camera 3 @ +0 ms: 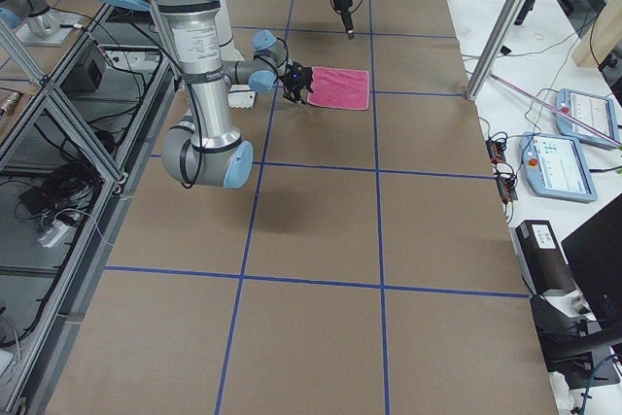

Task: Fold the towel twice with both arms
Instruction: 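Lower the right gripper onto the towel corner nearest it and close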

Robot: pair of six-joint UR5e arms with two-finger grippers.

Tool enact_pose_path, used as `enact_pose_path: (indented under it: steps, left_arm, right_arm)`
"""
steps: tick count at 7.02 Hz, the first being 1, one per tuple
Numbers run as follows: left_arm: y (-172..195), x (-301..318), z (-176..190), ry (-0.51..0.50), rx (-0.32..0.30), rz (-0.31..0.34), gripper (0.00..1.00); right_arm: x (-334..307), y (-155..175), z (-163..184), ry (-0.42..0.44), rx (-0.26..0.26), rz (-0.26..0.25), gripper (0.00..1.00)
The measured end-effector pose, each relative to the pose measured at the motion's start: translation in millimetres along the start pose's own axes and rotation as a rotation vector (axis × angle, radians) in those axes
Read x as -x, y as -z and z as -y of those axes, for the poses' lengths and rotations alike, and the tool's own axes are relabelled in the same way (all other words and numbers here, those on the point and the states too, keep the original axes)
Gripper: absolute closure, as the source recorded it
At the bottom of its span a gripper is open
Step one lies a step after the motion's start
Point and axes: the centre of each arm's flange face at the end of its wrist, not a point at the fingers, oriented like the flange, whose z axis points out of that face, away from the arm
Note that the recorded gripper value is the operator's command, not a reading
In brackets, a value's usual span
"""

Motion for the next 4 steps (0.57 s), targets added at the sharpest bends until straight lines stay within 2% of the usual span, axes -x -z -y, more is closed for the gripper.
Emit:
enact_pose_path:
  steps: [1,2,3,4]
  left_arm:
    - [0.1,0.2,-0.1,0.0,0.0,0.0,0.0]
    - [0.2,0.4,-0.2,0.0,0.001,0.0,0.0]
    - [0.1,0.8,-0.3,0.0,0.001,0.001,0.0]
    - [0.1,1.0,-0.2,0.0,0.001,0.001,0.0]
  right_arm:
    - [-0.7,-3.0,-1.4,0.003,-0.005,-0.004,0.43]
    - [0.6,-5.3,-3.1,0.004,-0.008,-0.004,0.49]
    - [3.2,-5.6,-4.9,0.003,-0.008,-0.002,0.63]
    - [5.2,-5.4,-6.0,0.002,-0.007,0.0,0.72]
